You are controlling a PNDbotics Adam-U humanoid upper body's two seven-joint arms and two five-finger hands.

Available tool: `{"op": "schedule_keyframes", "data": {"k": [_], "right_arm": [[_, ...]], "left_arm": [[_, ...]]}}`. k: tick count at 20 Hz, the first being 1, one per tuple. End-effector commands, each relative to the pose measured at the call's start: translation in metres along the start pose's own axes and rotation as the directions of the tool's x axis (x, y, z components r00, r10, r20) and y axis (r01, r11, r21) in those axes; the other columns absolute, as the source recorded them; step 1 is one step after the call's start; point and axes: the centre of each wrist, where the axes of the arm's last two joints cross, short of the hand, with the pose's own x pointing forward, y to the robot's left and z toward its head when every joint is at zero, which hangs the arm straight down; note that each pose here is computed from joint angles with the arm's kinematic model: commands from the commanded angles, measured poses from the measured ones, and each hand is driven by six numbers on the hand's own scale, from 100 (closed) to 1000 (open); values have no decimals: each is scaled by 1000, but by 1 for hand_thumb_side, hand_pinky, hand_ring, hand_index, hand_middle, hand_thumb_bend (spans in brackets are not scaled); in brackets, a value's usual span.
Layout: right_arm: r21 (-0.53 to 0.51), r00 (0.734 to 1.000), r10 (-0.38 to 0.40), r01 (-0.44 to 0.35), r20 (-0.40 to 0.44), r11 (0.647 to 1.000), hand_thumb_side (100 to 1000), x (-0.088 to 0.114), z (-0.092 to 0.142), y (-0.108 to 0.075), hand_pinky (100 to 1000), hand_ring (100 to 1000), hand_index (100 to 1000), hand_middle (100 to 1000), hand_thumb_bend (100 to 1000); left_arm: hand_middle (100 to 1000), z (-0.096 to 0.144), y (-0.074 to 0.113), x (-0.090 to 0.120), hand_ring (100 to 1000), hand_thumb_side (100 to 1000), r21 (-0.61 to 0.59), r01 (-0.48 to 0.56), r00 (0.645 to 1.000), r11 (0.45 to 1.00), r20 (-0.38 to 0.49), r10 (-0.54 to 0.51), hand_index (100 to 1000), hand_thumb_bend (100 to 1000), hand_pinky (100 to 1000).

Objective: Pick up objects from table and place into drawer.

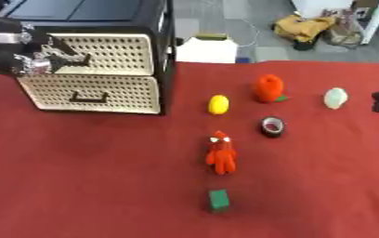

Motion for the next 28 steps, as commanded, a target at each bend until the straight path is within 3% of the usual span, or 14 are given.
{"op": "schedule_keyframes", "data": {"k": [1,4,8,14,18,28], "right_arm": [[8,1000,12,-12,27,1000,798,4,-6,-2,693,711,789,512,100],[8,1000,12,-12,26,1000,798,4,-6,-2,693,711,788,511,100],[9,1000,12,-12,25,1000,796,4,-6,-1,693,711,788,511,100],[9,1000,13,-14,26,1000,793,4,-6,-1,693,710,788,510,100],[9,1000,13,-14,27,1000,792,5,-6,0,693,710,788,509,100],[8,999,14,-14,31,1000,789,5,-7,2,693,709,787,508,100]], "left_arm": [[100,6,11,-2,100,1000,26,30,999,999,-20,-30,941,100,100],[100,4,12,-5,100,1000,31,34,999,999,-27,-33,946,104,100],[100,5,14,-7,100,1000,42,50,998,998,-43,-48,939,215,100],[100,5,16,-15,100,1000,67,58,994,996,-94,-51,926,137,100],[100,2,15,-19,100,1000,64,60,992,996,-114,-52,925,253,100],[100,-3,12,-24,100,1000,43,84,986,996,-150,-77,939,284,100]]}}
